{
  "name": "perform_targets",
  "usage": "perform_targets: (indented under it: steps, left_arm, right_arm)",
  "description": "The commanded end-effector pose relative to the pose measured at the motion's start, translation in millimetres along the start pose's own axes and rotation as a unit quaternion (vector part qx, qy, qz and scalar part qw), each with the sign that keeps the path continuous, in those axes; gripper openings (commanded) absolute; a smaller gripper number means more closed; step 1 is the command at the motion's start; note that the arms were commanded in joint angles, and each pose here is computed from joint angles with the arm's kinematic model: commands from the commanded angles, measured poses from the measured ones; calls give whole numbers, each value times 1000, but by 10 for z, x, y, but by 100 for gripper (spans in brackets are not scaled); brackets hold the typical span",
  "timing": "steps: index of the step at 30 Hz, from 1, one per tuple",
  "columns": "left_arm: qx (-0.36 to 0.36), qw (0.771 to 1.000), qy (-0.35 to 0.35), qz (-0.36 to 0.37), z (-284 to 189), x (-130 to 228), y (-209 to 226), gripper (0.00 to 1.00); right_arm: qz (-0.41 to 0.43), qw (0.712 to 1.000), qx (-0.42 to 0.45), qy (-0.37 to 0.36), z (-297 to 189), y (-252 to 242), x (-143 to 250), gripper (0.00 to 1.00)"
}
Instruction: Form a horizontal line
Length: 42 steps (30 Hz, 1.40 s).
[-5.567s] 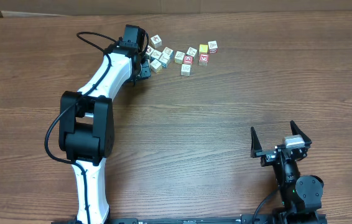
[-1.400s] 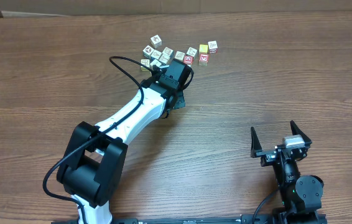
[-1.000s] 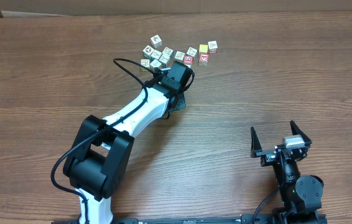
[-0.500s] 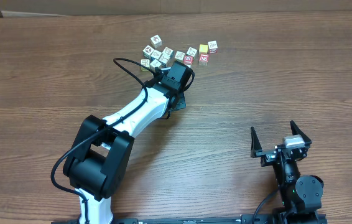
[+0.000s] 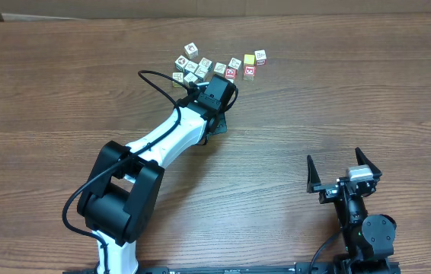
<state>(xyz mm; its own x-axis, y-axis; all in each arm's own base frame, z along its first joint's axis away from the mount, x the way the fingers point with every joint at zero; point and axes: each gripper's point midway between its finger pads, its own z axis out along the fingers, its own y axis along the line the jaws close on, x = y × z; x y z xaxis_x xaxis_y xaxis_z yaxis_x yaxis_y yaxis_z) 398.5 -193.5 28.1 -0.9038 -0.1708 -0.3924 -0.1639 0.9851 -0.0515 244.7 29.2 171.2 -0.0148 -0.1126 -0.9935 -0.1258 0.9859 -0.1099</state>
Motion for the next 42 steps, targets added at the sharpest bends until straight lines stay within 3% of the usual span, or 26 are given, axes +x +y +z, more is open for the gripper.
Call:
perform_targets:
  steps: [1,19,30,42]
  left_arm:
    - [-13,1000,-3,13,43,7,39,6]
    - [-16,1000,8,17,39,68,52,13]
    - [-14,1000,8,22,32,88,20,25]
    - [-14,1000,8,22,32,88,20,31]
  right_arm:
    - [0,1000,-5,-3,1,22,14,100]
    - [0,1000,-5,-3,1,22,14,100]
    - [0,1000,-5,-3,1,22,14,100]
    - [0,1000,-5,-3,1,22,14,100]
